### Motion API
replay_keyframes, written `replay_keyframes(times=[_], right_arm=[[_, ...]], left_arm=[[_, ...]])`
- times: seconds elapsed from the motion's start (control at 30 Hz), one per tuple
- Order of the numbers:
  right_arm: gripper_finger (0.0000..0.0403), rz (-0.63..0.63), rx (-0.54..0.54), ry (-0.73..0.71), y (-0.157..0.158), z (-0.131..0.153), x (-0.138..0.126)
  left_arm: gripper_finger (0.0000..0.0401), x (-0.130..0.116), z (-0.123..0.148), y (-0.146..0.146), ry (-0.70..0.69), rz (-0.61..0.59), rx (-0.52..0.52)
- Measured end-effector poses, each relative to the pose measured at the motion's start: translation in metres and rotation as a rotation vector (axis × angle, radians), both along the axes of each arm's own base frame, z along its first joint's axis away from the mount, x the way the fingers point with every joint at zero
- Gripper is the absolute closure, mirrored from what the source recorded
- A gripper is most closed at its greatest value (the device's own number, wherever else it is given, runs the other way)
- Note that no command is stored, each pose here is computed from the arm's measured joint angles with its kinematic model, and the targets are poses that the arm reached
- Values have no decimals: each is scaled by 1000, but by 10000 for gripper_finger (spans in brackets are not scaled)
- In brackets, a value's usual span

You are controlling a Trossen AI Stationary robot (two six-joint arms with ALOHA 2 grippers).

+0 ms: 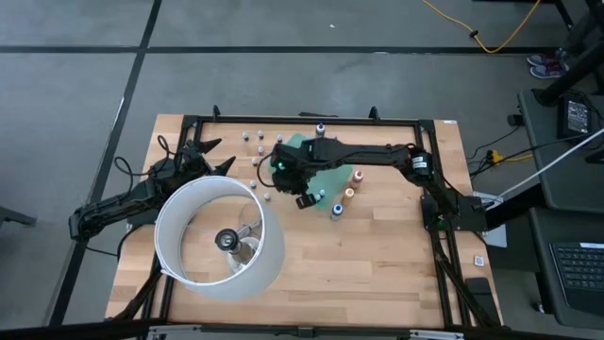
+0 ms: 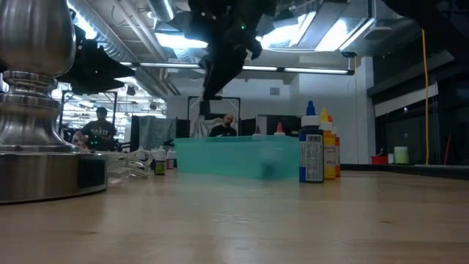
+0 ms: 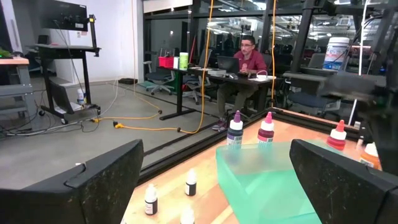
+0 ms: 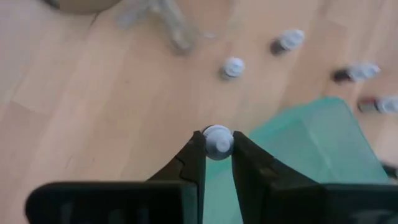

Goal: Pick & Place food coloring
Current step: Put the small blue food coloring bottle into the green bin

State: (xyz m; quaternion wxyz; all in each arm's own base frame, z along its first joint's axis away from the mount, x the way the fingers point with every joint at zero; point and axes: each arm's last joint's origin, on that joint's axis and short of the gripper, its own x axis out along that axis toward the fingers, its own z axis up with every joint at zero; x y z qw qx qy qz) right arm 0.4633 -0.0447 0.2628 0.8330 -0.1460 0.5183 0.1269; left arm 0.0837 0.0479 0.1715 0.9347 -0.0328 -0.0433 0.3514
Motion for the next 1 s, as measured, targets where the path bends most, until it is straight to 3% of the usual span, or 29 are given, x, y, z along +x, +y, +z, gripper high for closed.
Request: replay_keyframes(times=[0.33, 0.63, 1.0], right_arm=[[345, -404, 89, 39, -24, 15, -10], [344, -736, 104, -58, -26, 44, -28], [344, -1001, 161, -28, -16, 32, -69]], left_arm=[[1, 0, 0, 0, 0, 0, 0], [1, 0, 0, 0, 0, 0, 0], [1, 0, 0, 0, 0, 0, 0]])
